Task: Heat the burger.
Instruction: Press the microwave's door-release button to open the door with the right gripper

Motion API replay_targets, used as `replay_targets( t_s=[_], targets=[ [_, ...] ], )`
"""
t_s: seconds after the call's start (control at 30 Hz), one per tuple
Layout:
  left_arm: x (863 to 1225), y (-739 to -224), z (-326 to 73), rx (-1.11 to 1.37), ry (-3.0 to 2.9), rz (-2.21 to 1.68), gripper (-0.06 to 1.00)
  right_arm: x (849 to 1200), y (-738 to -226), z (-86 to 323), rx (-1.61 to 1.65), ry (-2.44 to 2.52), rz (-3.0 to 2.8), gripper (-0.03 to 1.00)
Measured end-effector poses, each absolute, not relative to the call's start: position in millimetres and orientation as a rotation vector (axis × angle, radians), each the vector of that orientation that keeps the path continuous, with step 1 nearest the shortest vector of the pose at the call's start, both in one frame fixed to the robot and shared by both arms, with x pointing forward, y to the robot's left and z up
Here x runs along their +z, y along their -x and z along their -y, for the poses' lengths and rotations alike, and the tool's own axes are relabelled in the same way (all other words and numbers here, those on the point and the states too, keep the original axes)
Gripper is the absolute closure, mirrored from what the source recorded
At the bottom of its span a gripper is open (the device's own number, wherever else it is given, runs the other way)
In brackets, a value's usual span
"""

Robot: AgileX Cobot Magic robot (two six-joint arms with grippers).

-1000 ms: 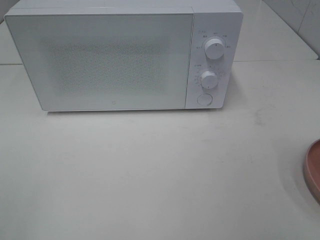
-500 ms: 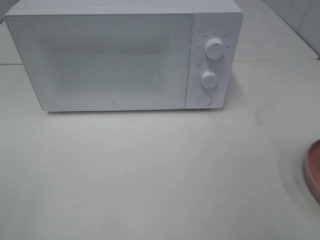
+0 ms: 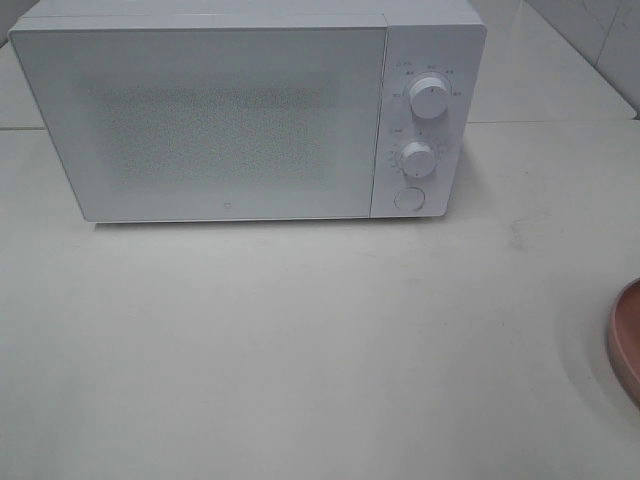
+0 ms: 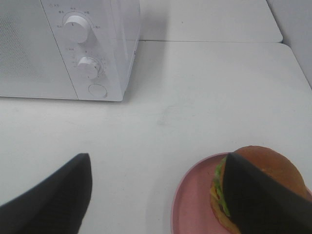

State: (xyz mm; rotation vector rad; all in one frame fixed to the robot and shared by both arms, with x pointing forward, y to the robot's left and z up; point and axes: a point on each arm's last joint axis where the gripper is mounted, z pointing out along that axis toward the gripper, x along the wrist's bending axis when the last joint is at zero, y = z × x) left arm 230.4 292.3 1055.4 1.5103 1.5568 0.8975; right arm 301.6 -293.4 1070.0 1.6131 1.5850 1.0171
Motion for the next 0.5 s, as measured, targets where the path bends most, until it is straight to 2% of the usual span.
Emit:
replay_targets(
  t_s=[0.5],
  targets=[
    [1055, -230, -292, 0.897, -1.51, -1.557, -0.04, 1063, -356, 290, 0.997, -1.634, -1.598, 0.24]
  ],
)
